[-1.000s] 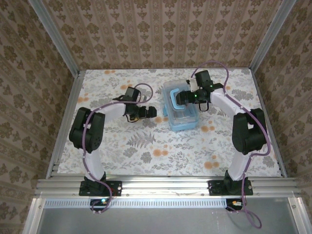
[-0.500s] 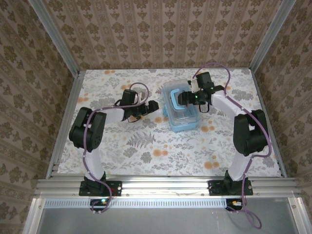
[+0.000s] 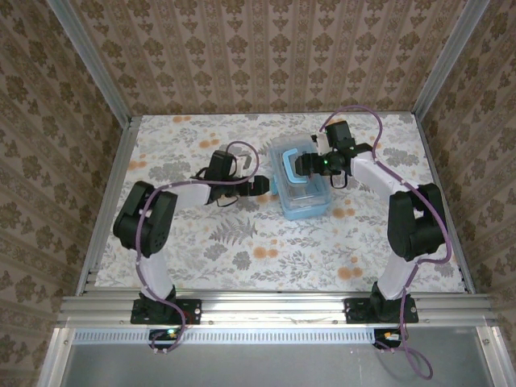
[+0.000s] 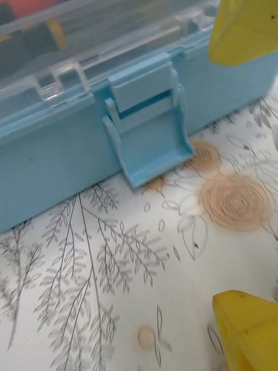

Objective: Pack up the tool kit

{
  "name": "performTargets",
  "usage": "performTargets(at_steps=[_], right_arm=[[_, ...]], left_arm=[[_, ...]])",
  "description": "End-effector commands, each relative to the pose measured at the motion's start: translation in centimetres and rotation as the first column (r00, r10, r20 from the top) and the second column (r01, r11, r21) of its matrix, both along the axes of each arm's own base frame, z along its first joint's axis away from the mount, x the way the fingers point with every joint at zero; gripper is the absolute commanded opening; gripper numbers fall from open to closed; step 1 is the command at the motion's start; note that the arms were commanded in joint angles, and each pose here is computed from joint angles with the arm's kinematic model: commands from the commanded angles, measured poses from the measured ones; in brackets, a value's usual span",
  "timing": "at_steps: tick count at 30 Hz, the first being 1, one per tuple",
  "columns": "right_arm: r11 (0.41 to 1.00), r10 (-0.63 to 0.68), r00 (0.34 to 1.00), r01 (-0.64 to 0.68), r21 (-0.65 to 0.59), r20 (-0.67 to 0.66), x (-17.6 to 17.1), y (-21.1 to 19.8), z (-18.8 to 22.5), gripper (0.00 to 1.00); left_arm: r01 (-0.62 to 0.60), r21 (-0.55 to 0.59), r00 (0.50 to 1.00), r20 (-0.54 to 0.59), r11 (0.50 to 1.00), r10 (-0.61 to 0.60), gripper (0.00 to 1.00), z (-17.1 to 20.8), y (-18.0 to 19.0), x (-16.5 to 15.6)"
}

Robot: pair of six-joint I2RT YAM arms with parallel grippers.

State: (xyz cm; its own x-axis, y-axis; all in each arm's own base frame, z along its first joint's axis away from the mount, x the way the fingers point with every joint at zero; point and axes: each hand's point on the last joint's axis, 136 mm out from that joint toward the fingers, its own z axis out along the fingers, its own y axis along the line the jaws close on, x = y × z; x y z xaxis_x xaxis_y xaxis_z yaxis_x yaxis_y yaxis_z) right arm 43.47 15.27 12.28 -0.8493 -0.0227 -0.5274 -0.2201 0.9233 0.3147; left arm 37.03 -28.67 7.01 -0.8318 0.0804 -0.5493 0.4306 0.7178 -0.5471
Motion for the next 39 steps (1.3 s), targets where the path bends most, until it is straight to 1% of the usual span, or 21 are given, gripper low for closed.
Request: performTargets(at_steps=[1, 5, 7, 10, 12, 15, 19, 27, 31, 32, 36, 39], right_arm=[[1.000, 0.000, 0.995, 0.000, -0.005, -0.096, -1.7, 0.4, -1.2, 0.84], [1.000, -0.002, 0.995, 0.002, -0.001, -0.099, -1.6, 0.5, -1.2, 0.84], [1.000, -0.001, 0.995, 0.001, 0.000, -0.104, -1.5, 0.5, -1.2, 0.84], [1.000, 0.005, 0.995, -0.006, -0.002, -0.104, -1.5, 0.8, -1.0, 0.86], [1.000, 0.011, 0.995, -0.012, -0.003, -0.102, -1.5, 1.1, -0.9, 0.87], [1.000, 0.015, 0.995, -0.015, -0.003, -0.096, -1.3, 1.2, -0.6, 0.88], [1.000, 0.019, 0.996, -0.020, -0.003, -0.090, -1.2, 1.3, -0.4, 0.88], [1.000, 0.025, 0.996, -0.025, -0.001, -0.091, -1.1, 1.5, -0.6, 0.88], [1.000, 0.027, 0.996, -0.027, 0.000, -0.088, -0.9, 1.6, -0.5, 0.88], [1.000, 0.028, 0.993, -0.029, -0.007, -0.112, -1.4, 1.4, -0.8, 0.88], [0.999, 0.029, 0.993, -0.030, -0.010, -0.113, -1.4, 1.4, -0.7, 0.88], [0.999, 0.032, 0.993, -0.033, -0.011, -0.112, -1.4, 1.4, -0.7, 0.88]], left_arm=[[0.087, 0.227, 0.989, 0.096, 0.970, -0.111, 1.00, -0.8, 2.3, -1.3], [0.162, 0.413, 0.948, 0.185, 0.896, -0.257, 1.00, -1.2, 1.6, -1.8], [0.202, 0.487, 0.907, 0.233, 0.850, -0.349, 1.00, -1.5, 0.6, -2.0], [0.210, 0.563, 0.854, 0.293, 0.800, -0.430, 1.00, -1.9, -0.7, -2.1], [0.196, 0.578, 0.843, 0.313, 0.792, -0.437, 1.00, -2.2, -1.0, -1.7], [0.157, 0.589, 0.848, 0.331, 0.793, -0.413, 1.00, -2.7, -1.1, -0.7], [0.136, 0.608, 0.855, 0.327, 0.782, -0.402, 1.00, -3.5, -1.3, 0.3], [0.147, 0.588, 0.844, 0.345, 0.796, -0.411, 1.00, -3.9, -2.7, 1.3], [0.138, 0.599, 0.854, 0.331, 0.789, -0.401, 1.00, -4.7, -2.8, 1.8], [0.123, 0.606, 0.861, 0.329, 0.786, -0.389, 1.00, -4.9, -2.6, 2.0], [0.056, 0.649, 0.883, 0.322, 0.758, -0.341, 1.00, -5.2, -1.4, 3.0], [0.016, 0.668, 0.889, 0.332, 0.744, -0.317, 1.00, -4.9, -0.8, 3.5]])
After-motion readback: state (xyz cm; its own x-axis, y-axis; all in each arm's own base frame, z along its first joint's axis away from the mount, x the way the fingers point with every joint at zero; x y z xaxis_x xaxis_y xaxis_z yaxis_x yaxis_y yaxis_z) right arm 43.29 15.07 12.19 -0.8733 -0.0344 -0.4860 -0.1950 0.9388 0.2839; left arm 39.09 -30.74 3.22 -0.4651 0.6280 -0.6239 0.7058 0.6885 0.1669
